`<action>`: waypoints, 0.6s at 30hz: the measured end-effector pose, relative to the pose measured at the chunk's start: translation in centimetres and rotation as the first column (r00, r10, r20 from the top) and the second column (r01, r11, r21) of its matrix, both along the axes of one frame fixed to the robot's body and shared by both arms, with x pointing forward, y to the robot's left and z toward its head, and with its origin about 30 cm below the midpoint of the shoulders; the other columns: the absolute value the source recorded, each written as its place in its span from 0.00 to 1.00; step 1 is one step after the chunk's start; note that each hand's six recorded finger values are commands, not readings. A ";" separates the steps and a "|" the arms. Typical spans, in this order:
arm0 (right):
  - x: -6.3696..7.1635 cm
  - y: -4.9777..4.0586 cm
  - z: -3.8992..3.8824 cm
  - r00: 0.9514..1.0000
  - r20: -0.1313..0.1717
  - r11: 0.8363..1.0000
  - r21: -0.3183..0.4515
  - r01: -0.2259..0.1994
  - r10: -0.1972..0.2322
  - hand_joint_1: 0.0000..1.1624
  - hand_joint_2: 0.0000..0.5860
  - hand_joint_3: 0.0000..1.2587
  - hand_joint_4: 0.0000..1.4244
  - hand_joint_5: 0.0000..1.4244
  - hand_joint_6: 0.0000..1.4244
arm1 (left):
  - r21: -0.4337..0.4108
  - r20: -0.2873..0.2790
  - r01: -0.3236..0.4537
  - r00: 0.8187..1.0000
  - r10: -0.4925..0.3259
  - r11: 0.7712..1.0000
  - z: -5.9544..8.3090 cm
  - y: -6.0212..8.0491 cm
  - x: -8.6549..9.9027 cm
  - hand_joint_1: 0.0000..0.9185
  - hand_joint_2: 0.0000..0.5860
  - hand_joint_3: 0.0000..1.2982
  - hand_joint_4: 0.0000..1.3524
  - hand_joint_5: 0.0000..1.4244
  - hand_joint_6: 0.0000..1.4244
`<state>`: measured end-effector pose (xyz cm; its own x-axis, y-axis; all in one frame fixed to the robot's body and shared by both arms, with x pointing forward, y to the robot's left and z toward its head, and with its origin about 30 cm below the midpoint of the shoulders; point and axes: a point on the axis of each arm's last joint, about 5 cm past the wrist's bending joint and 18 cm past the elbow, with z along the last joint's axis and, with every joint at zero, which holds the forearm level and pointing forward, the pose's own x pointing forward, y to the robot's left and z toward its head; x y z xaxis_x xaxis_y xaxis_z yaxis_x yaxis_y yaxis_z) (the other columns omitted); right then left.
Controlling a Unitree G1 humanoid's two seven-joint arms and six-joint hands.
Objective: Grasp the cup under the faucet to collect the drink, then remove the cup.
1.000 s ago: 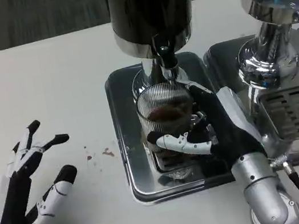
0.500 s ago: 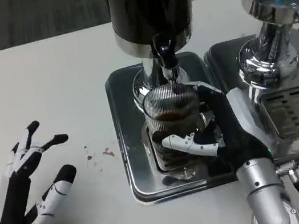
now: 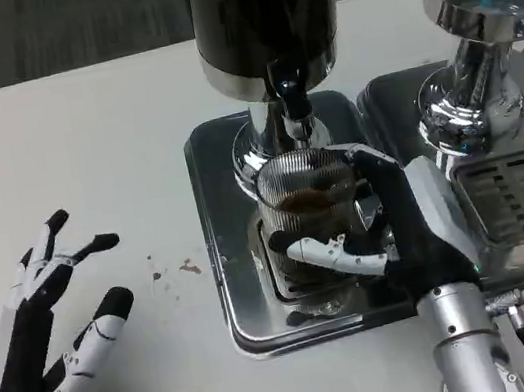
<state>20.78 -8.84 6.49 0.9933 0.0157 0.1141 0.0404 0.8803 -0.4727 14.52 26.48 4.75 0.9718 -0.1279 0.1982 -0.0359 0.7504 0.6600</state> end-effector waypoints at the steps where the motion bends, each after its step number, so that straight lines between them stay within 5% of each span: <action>1: 0.0 0.00 -0.02 1.000 0.001 1.000 0.000 0.000 0.000 0.80 0.26 0.38 0.44 0.62 0.89 | 0.000 0.000 0.000 1.000 0.000 1.000 0.0 0.0 0.0 0.00 0.35 0.25 0.00 0.13 0.00; 18: -1.0 -0.50 -0.43 0.999 0.036 0.999 -0.026 0.037 -0.036 0.82 0.24 0.44 0.48 0.67 0.94 | -0.001 0.002 0.012 1.000 -0.012 1.000 0.0 -0.2 0.3 0.00 0.35 0.24 0.00 0.12 0.00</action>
<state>19.81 -9.35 6.06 0.9886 -0.0172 0.1496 0.0897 0.8649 -0.4938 14.85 26.27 4.78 0.9696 -0.1397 0.2008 -0.0282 0.7516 0.6590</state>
